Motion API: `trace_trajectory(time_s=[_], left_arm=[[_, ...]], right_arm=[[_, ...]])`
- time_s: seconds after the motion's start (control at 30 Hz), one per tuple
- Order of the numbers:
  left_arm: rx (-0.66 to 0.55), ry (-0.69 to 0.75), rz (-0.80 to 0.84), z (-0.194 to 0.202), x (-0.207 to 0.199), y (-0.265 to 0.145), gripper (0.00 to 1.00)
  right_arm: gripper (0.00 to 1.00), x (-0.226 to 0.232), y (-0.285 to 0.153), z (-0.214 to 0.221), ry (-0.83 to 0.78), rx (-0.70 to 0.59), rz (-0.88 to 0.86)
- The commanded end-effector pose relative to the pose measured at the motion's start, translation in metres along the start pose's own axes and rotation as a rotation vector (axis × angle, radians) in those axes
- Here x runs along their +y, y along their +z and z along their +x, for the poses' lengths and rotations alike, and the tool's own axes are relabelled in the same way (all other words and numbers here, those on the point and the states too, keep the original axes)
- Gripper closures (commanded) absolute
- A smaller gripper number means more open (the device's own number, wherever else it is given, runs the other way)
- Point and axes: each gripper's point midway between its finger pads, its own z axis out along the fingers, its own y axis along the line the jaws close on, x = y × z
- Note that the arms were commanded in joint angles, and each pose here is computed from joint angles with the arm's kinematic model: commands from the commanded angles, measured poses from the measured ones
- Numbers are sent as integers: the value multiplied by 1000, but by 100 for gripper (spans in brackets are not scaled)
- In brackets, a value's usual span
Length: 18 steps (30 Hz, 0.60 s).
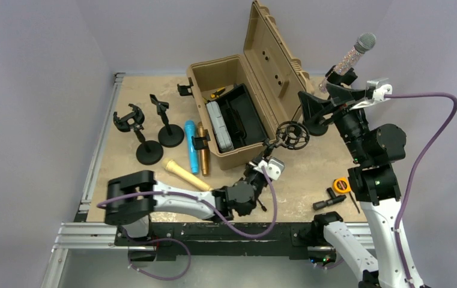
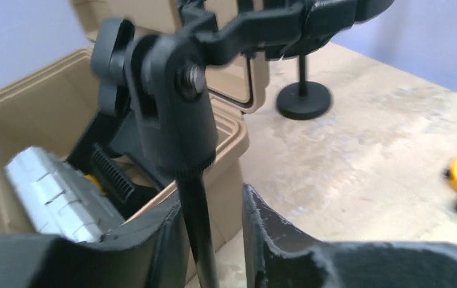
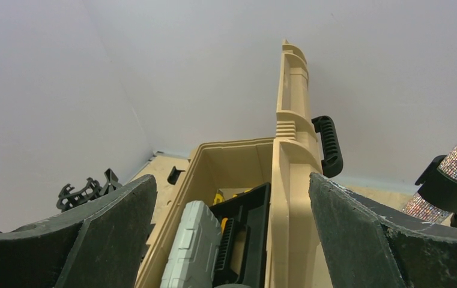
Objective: Remove the microphone from the stand
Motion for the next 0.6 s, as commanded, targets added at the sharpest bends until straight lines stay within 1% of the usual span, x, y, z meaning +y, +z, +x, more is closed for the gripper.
trace_trajectory(time_s=[0.0,0.1,0.13,0.17,0.2,0.23,0.4,0.5,0.57], left_arm=[[133,-305,369,-3,-23,-10,61],[115,-279,483,-3,-34,-17,47],[110,-292,545,-5,-40,-24,41],[114,-321,572,-4,-37,-27,38],[120,-358,634,-6,-40,-34,36],[120,-391,657,-8,-35,-37,34],[101,-423,787,-11,-17,-62,24],[111,-448,842,-10,-1,-75,10],[122,-461,851,-8,12,-82,8]], right_arm=[[4,5,5,-4,-2,-22,-31],[4,5,5,-3,4,-21,-30],[4,5,4,-3,6,-21,-29],[4,5,4,-3,7,-22,-29],[4,5,4,-3,8,-22,-28],[4,5,4,-3,8,-21,-28],[4,3,6,2,13,-9,-27],[4,4,8,5,17,-8,-40],[5,6,10,6,22,-8,-50]])
